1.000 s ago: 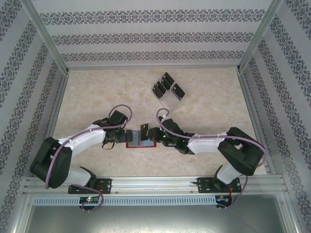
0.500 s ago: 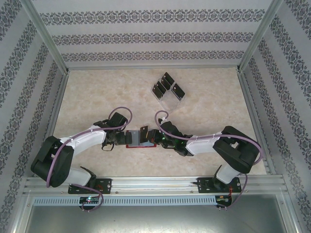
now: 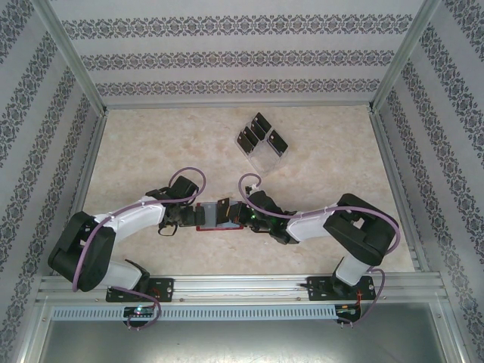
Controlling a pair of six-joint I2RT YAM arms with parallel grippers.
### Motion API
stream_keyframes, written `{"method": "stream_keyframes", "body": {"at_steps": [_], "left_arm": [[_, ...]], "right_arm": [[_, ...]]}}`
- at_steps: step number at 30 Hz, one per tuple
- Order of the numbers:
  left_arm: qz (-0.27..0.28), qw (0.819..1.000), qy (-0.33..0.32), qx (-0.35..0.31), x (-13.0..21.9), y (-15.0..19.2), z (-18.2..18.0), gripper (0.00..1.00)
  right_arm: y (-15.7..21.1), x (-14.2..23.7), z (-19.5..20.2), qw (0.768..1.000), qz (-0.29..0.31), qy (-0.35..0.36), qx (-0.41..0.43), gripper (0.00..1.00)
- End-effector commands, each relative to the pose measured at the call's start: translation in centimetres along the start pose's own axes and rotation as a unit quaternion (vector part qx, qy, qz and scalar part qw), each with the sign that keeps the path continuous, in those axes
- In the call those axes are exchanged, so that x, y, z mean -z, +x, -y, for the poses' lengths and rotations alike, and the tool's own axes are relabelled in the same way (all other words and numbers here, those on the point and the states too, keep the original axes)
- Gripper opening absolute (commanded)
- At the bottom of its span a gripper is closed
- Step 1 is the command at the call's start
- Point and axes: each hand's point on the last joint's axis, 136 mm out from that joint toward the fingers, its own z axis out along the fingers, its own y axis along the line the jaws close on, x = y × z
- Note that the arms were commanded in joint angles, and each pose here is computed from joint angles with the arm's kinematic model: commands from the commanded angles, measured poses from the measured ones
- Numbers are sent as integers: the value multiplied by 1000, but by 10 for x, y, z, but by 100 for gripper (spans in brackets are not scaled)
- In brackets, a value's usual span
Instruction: Put the credit cards into the card holder
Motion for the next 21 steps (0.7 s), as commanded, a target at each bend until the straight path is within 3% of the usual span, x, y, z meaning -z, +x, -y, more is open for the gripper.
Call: {"method": "stream_keyframes", "body": {"at_steps": [1,21], "left_arm": [[-8,1000,-17,5,-5,7,-5,100],[-12,1000,-25,5,-6,9,-7,100]], "right_arm": [[10,-3,0,1000,-11,-12,-7,0],[24,-14,15,999,-37,-3,-31,0]]}}
